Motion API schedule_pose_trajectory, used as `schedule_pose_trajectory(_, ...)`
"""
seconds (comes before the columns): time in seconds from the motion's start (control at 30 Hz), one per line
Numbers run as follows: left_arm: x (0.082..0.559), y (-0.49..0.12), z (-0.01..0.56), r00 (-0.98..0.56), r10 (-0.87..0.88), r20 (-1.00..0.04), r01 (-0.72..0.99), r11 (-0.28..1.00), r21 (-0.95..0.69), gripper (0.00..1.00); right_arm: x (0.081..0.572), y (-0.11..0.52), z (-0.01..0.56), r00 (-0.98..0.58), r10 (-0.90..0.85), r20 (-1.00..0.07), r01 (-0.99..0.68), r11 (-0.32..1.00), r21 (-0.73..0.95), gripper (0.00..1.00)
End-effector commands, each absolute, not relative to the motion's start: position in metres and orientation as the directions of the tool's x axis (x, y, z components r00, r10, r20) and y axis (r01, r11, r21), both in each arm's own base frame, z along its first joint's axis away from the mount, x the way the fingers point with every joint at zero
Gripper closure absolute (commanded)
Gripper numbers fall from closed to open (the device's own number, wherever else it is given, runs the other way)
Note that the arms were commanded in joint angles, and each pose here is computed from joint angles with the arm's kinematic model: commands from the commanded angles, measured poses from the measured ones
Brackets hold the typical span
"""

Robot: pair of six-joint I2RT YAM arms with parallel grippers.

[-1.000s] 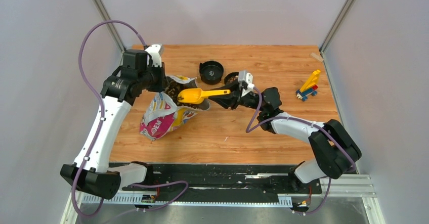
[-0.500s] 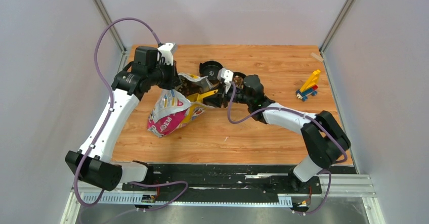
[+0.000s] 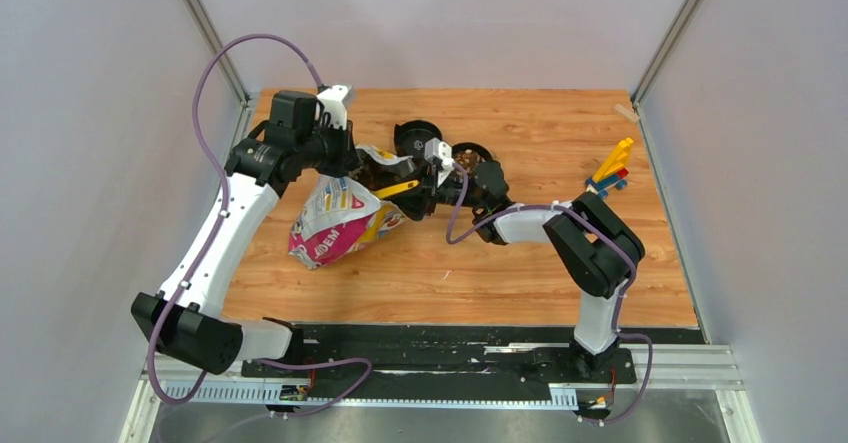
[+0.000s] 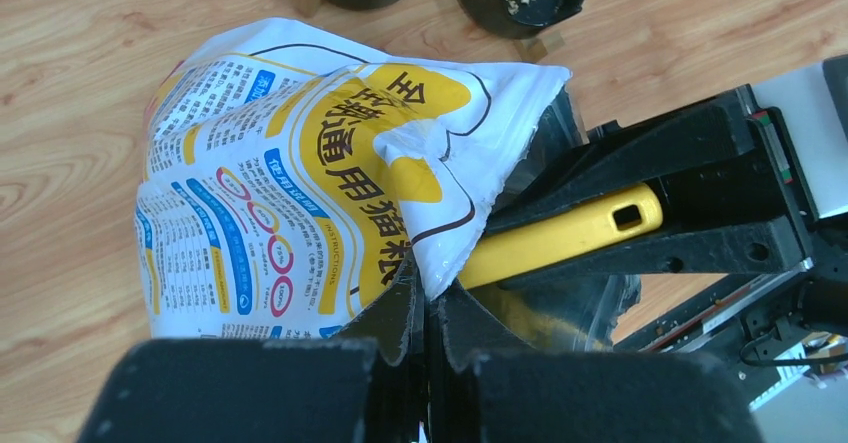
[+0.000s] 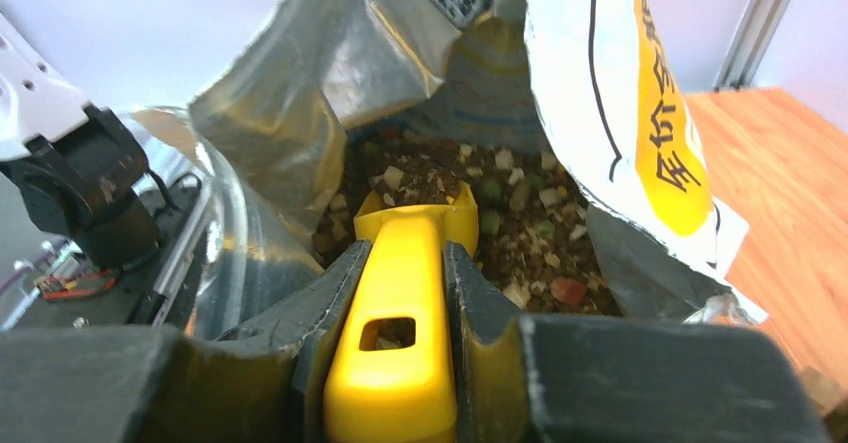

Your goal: Serve the pet food

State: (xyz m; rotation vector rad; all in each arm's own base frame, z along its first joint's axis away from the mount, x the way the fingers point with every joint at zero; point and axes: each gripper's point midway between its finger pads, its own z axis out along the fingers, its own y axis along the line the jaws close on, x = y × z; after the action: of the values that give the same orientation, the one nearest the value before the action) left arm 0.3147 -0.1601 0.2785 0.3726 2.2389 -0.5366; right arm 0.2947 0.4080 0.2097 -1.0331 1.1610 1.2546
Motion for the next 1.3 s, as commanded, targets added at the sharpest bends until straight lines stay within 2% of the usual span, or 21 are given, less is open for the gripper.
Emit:
schedule_pose_trajectory(0.0,0.338,-0.168,0.344,-0.465,0.032,-0.885,0.475,0.852,-0.219,1.00,0.274,0.403,0.239,-0.039,0.318,-0.947,-0.999,-0.015,0.036,1.00)
schedule_pose_trajectory(0.17,0.340,-0.157,0.348,-0.463,0.016,-0.886,0.419,0.885,-0.203,1.00,0.273,0.384,0.256,-0.016,0.395,-0.918,-0.999,0.027,0.029,1.00)
schedule_pose_trajectory(0.53,0.345,-0.133,0.355,-0.449,-0.020,-0.893,0.288,0.943,-0.166,1.00,0.266,0.345,0.286,0.072,0.449,-0.891,-0.990,0.143,-0.007,1.00)
schedule_pose_trajectory(1.27,0.341,-0.094,0.364,-0.410,-0.035,-0.911,0.111,0.990,-0.088,1.00,0.262,0.307,0.344,0.184,0.528,-0.829,-0.972,0.225,-0.072,1.00)
